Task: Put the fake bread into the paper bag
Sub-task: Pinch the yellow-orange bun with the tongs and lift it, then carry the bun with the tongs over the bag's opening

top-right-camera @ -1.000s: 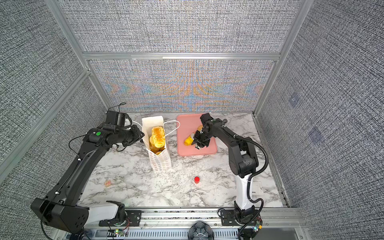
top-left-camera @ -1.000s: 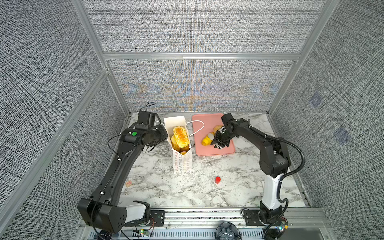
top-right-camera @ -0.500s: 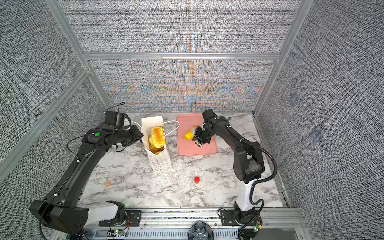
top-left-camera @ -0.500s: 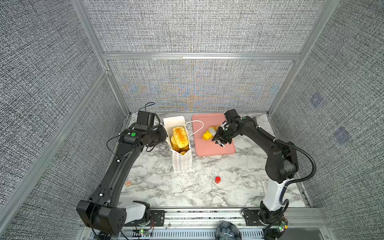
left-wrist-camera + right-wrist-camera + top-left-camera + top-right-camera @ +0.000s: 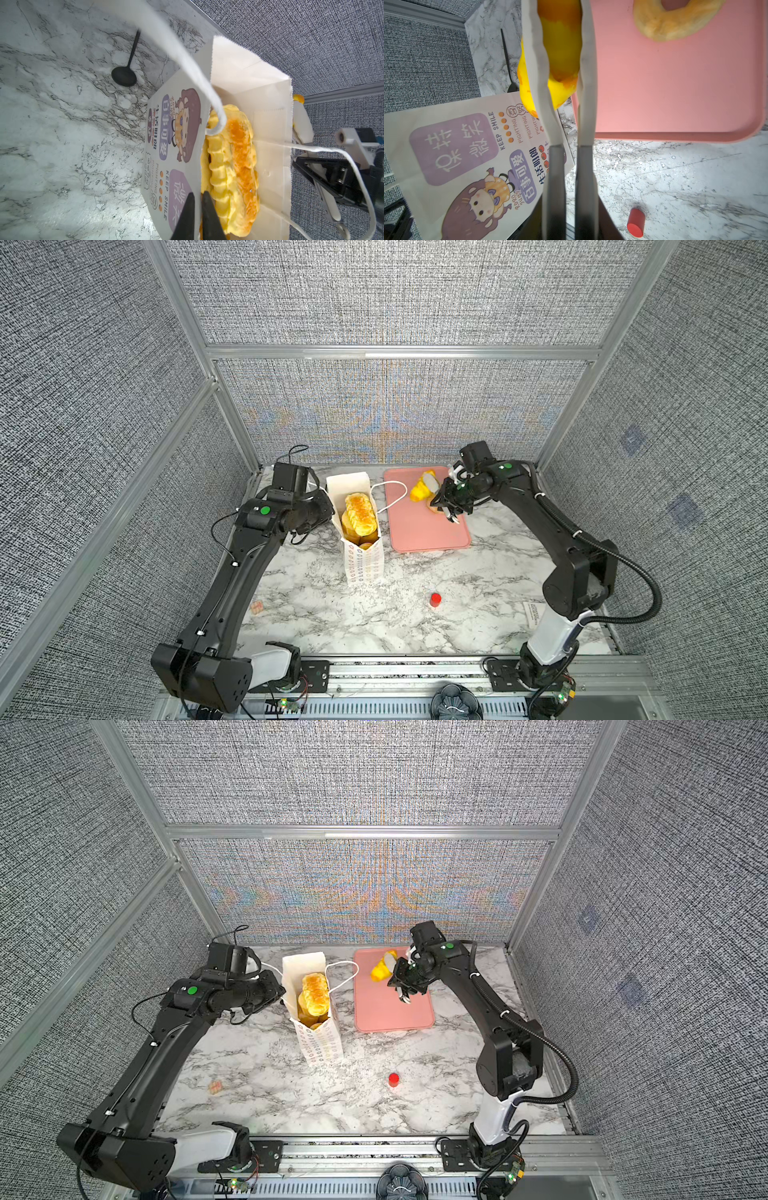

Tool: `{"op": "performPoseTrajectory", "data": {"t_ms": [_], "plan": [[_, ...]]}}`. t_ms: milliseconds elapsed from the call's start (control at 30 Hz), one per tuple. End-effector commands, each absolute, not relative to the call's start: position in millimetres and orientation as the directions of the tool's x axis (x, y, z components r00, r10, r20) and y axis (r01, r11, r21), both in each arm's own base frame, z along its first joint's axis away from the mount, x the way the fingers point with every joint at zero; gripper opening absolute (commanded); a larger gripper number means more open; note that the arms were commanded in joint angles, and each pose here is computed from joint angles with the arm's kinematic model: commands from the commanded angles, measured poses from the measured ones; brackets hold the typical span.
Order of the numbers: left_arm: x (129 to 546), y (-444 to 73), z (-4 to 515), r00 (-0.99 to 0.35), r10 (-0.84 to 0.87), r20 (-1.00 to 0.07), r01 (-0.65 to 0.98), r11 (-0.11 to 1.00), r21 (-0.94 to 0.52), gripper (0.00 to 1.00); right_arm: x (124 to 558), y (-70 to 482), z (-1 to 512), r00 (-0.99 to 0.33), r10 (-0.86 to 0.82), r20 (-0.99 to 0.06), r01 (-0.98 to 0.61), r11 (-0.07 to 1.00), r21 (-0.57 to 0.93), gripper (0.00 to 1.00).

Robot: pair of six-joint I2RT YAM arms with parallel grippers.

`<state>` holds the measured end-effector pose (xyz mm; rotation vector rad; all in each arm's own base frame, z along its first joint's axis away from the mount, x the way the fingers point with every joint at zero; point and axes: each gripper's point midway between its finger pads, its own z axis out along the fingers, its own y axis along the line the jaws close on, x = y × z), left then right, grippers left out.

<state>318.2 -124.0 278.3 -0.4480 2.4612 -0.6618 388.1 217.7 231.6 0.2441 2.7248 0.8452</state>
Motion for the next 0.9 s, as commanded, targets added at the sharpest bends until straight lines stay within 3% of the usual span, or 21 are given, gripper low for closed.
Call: {"op": "performPoseTrajectory", "data": {"t_ms": [0, 400, 867], "plan": [[316, -124, 277, -0.802, -0.434, -0.41, -0.172, 0.826, -0.537, 0.12, 387, 213, 248, -0.937, 0.217, -0.275, 0.03, 0.832, 0.553, 0.28], [317, -124, 277, -0.806, -0.43, -0.407, -0.171, 0.827, -0.535, 0.11, 383, 203, 315, -0.865, 0.207, -0.458, -0.075, 0.848, 0.525, 0.28], [319, -126, 279, -0.805, -0.434, -0.405, -0.17, 0.822, -0.543, 0.1, 352, 243, 401, -0.69, 0.041, -0.723, -0.393, 0.818, 0.42, 0.29]]}}
